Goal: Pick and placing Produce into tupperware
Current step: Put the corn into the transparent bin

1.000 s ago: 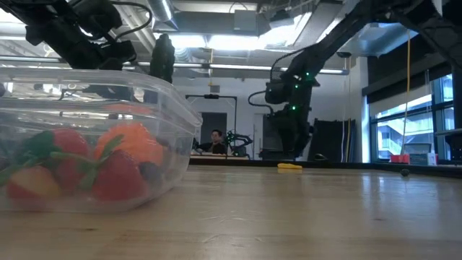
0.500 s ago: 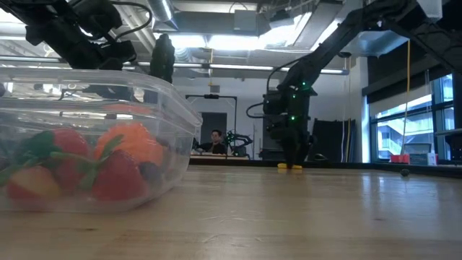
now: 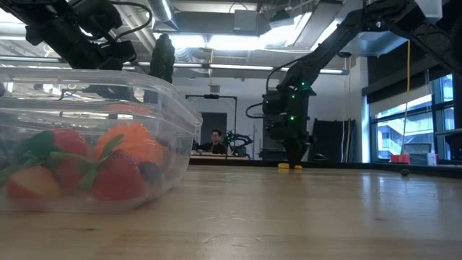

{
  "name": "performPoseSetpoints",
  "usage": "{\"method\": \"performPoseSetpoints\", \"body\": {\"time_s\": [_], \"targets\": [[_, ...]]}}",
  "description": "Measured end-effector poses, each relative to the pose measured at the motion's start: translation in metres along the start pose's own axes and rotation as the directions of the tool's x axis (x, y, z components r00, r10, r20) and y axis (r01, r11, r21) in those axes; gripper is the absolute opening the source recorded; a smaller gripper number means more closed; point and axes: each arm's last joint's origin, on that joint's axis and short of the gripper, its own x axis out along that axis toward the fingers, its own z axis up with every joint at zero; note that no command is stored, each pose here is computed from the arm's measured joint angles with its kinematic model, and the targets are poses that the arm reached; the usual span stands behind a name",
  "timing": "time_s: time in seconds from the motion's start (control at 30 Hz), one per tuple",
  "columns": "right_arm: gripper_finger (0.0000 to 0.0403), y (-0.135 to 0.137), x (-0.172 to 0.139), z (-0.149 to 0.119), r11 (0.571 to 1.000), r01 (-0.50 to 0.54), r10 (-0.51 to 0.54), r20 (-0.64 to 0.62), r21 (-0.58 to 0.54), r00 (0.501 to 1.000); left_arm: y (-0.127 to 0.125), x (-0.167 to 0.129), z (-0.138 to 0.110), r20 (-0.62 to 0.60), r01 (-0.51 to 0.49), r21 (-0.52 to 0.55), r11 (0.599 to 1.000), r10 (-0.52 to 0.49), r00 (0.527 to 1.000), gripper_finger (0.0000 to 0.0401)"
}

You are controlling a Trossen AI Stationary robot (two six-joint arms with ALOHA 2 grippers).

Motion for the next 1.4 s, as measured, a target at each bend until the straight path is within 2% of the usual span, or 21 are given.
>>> {"method": "performPoseSetpoints", "body": {"time_s": [0.23,0.3,0.4,0.53,0.6,0.73,0.87,1.0,1.1,1.23,1.4], "targets": [[0.0018,0.000,-0.001,0.001,1.000,-0.003,0.003,0.004,-0.001,1.000,0.000,0.000,0.000,0.000,0.000,0.000,1.000,0.000,1.000,0.0176],[0.0011,0.001,-0.001,0.001,0.999,-0.038,0.038,0.009,-0.001,0.999,0.000,0.000,0.000,0.000,0.000,0.000,1.000,0.000,1.000,0.0176],[0.0010,0.004,-0.002,0.002,0.985,-0.170,0.170,0.015,0.002,0.985,0.000,0.000,0.000,0.000,0.000,0.000,1.000,0.000,1.000,0.0176],[0.0011,0.021,-0.016,0.010,0.916,-0.400,0.401,0.023,-0.028,0.916,0.000,0.000,0.000,0.000,0.000,0.000,1.000,0.000,1.000,0.0176],[0.0011,0.035,-0.034,0.017,0.887,-0.456,0.460,0.046,-0.073,0.887,0.000,0.000,0.000,0.000,0.000,0.000,1.000,0.000,1.000,0.0176],[0.0011,0.074,-0.077,0.030,0.872,-0.444,0.472,0.111,-0.208,0.875,0.000,0.000,0.000,0.000,-0.001,0.000,1.000,0.001,1.000,0.0176],[0.0011,0.130,-0.138,0.037,0.816,-0.421,0.527,0.212,-0.395,0.823,0.000,0.000,0.000,0.000,0.000,0.000,1.000,0.000,1.000,0.0176],[0.0012,0.191,-0.192,0.029,0.789,-0.306,0.522,0.319,-0.533,0.791,0.000,0.000,0.000,0.000,-0.001,0.000,1.000,0.001,1.000,0.0176],[0.0012,0.237,-0.221,0.011,0.756,-0.214,0.525,0.378,-0.618,0.763,0.000,0.000,0.000,0.000,-0.001,0.000,1.000,0.001,1.000,0.0176],[0.0012,0.290,-0.242,-0.020,0.686,-0.163,0.578,0.395,-0.709,0.714,0.000,0.000,0.000,0.000,0.000,0.000,1.000,0.000,1.000,0.0176],[0.0012,0.342,-0.239,-0.055,0.619,-0.125,0.617,0.381,-0.776,0.689,0.000,0.000,0.000,0.000,0.000,0.000,1.000,0.000,1.000,0.0176]]}}
